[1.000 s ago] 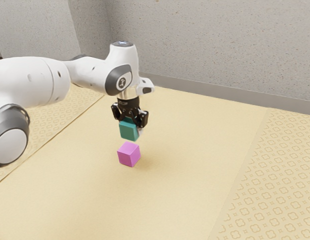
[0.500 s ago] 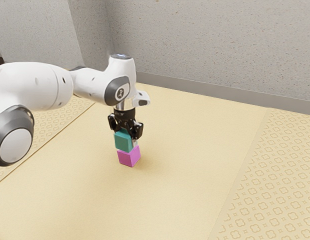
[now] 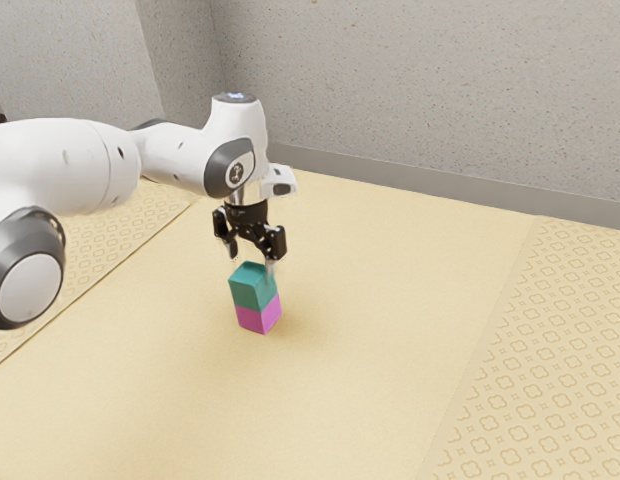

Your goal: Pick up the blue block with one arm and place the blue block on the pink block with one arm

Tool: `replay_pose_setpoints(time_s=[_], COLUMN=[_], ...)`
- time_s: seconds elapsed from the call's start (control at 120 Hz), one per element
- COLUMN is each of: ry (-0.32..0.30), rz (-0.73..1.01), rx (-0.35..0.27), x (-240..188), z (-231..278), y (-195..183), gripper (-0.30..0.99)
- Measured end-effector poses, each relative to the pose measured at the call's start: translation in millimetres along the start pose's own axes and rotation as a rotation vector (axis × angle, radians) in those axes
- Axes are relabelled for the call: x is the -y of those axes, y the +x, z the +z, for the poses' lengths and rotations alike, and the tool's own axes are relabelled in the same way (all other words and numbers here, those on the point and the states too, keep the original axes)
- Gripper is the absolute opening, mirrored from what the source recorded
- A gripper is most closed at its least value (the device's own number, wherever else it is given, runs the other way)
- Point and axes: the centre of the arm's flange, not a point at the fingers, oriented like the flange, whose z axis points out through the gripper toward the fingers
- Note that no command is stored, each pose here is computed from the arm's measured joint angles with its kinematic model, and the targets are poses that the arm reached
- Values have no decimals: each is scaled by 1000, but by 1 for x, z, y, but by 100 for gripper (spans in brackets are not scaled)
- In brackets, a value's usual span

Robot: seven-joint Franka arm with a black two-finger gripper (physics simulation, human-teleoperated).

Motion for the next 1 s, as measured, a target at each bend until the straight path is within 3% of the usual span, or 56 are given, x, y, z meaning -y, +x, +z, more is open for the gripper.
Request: replay_pose_setpoints(time_s=[0.225, 0.45, 0.55, 0.658, 1.0], ry=[26, 58, 60, 119, 172], rz=[36, 127, 151, 208, 289], rx=[-118, -218, -210, -195, -139], x=[0, -25, -24, -33, -73], z=[-84, -215, -242, -259, -257], y=[9, -47, -83, -118, -135], gripper=[67, 69, 69, 69, 69])
